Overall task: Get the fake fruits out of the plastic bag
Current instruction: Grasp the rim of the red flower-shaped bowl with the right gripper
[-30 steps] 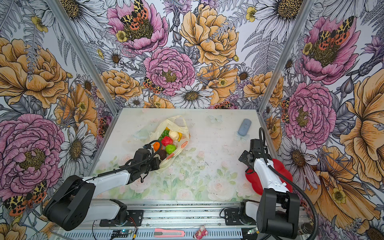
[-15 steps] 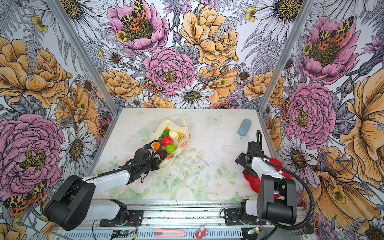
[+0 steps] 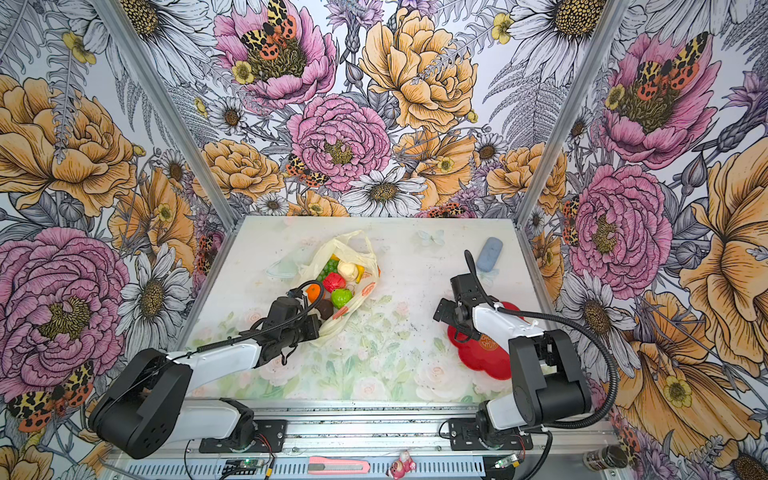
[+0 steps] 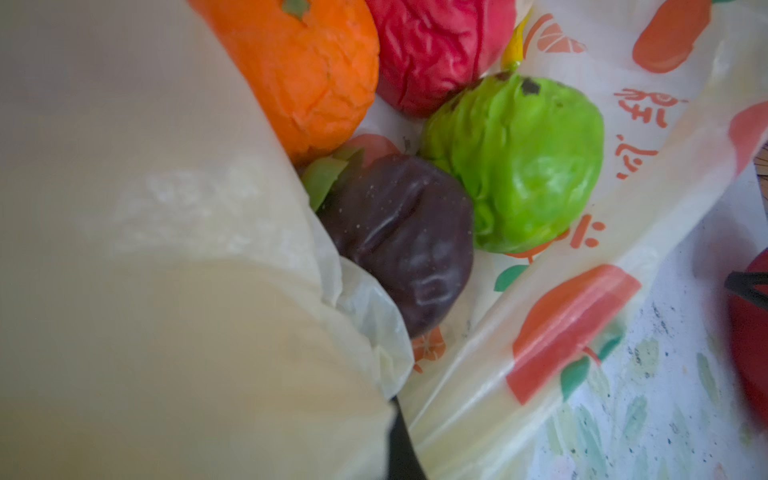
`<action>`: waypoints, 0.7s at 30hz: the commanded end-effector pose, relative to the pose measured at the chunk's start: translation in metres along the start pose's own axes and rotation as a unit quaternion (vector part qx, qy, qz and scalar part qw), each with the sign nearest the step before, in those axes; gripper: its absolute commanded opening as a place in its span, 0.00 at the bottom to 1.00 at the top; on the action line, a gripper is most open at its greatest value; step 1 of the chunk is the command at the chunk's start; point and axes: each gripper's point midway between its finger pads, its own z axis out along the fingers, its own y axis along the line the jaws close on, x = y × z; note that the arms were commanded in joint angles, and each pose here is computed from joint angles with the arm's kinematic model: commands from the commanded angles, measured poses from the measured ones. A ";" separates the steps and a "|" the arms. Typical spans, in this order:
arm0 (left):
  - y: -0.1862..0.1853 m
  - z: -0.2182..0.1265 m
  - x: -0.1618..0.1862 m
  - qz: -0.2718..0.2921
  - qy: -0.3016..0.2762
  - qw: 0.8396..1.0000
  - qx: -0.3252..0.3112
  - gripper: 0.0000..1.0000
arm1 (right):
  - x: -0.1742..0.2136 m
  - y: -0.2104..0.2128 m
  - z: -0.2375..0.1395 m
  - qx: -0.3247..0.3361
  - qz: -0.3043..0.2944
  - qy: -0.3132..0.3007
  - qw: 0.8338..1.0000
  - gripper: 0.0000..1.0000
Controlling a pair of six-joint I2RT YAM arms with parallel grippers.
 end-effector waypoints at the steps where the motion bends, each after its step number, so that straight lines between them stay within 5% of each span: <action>1: -0.006 0.001 -0.008 0.012 -0.003 1.000 0.011 0.00 | 0.004 0.041 0.000 -0.033 -0.025 0.003 0.999 1.00; 13: -0.008 0.000 -0.009 0.015 -0.004 1.000 0.014 0.00 | 0.042 0.154 -0.012 -0.121 -0.165 0.033 0.978 0.98; 21: -0.009 0.000 -0.009 0.016 -0.005 1.000 0.016 0.00 | -0.011 0.118 -0.064 -0.072 -0.194 -0.064 0.976 0.98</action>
